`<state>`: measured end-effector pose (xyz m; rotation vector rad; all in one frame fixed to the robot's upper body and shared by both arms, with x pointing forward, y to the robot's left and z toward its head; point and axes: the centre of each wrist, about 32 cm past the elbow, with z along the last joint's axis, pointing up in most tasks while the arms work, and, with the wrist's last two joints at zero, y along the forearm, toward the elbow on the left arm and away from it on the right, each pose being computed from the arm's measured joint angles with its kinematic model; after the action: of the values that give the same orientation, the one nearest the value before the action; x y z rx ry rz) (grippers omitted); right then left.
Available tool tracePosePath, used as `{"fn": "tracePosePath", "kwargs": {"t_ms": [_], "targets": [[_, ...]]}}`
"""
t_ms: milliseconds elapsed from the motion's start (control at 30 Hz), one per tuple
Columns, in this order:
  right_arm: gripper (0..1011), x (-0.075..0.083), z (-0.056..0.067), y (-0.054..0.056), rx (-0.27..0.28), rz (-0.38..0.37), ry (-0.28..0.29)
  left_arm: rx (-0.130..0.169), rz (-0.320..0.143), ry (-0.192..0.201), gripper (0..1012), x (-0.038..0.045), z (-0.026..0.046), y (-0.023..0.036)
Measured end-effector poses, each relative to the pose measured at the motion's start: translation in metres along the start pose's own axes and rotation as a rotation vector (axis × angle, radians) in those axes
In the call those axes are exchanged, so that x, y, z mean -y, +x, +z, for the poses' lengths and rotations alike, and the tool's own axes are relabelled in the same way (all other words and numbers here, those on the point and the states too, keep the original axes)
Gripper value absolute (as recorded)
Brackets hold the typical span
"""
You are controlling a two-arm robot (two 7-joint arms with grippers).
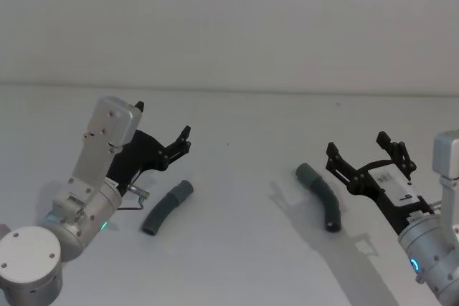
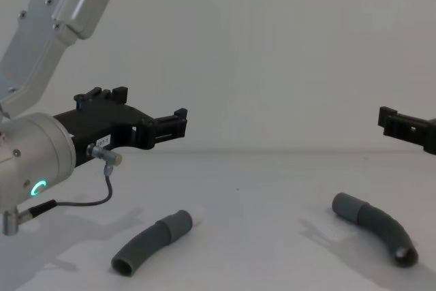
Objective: Use both hands to pick up one end of the pipe from the table, align the ends, and insert them.
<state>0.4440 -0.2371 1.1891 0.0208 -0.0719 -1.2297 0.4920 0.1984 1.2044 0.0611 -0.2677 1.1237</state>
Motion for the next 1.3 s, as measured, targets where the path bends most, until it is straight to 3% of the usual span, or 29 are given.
{"fn": "tracePosePath", "kwargs": {"t_ms": [1300], "targets": [[1000,0.0007,-0.0003,-0.0002,-0.001,0.000,0.006,0.000,0.000,0.000,1002,0.0000,0.0000,0.0000]]}}
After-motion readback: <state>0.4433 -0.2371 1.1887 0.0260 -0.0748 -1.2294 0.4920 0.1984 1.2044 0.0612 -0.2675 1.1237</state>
